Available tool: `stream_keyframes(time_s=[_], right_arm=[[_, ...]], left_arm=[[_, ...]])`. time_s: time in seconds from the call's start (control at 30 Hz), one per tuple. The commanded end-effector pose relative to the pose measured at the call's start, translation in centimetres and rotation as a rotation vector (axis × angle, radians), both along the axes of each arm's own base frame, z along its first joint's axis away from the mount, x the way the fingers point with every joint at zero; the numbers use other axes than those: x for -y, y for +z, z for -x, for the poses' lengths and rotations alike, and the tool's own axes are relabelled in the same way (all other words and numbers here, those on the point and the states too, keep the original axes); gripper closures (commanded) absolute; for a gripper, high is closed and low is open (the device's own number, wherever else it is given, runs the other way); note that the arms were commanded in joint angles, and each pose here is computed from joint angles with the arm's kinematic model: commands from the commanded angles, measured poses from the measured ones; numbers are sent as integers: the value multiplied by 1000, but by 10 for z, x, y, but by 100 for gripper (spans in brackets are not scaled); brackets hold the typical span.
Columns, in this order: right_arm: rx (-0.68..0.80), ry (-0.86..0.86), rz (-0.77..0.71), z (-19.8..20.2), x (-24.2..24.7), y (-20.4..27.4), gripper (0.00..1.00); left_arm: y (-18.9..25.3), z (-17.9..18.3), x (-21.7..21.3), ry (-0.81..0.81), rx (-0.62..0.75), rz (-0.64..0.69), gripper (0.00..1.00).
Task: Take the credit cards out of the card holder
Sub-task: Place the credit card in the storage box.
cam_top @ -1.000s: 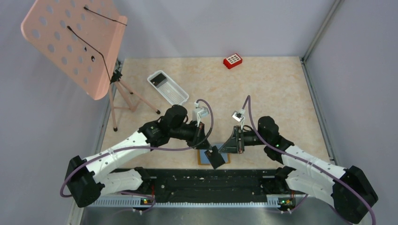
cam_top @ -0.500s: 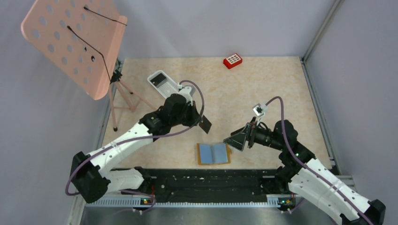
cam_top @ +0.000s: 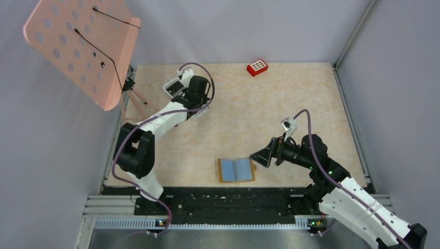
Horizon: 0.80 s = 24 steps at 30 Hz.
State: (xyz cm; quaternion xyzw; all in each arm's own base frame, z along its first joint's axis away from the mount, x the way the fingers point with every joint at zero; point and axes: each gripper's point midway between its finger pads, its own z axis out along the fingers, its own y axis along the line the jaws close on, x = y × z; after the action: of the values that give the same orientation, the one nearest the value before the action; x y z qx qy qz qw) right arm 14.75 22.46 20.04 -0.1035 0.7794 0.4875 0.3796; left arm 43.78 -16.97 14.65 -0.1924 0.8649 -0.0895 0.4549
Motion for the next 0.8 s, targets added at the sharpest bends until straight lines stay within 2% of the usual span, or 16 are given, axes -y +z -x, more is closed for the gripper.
stream_keyframes(time_s=[0.0, 0.13, 0.53, 0.77], right_arm=[[86, -13, 9, -6, 4, 23, 1], [87, -7, 42, -7, 4, 15, 1], [54, 25, 100, -18, -7, -13, 1], [37, 30, 123, -24, -11, -23, 1]], left_arm=[[49, -49, -18, 183, 205, -41, 100], [48, -69, -21, 198, 227, -66, 100], [54, -96, -50, 265, 263, -250, 100], [53, -113, -64, 273, 278, -278, 100]])
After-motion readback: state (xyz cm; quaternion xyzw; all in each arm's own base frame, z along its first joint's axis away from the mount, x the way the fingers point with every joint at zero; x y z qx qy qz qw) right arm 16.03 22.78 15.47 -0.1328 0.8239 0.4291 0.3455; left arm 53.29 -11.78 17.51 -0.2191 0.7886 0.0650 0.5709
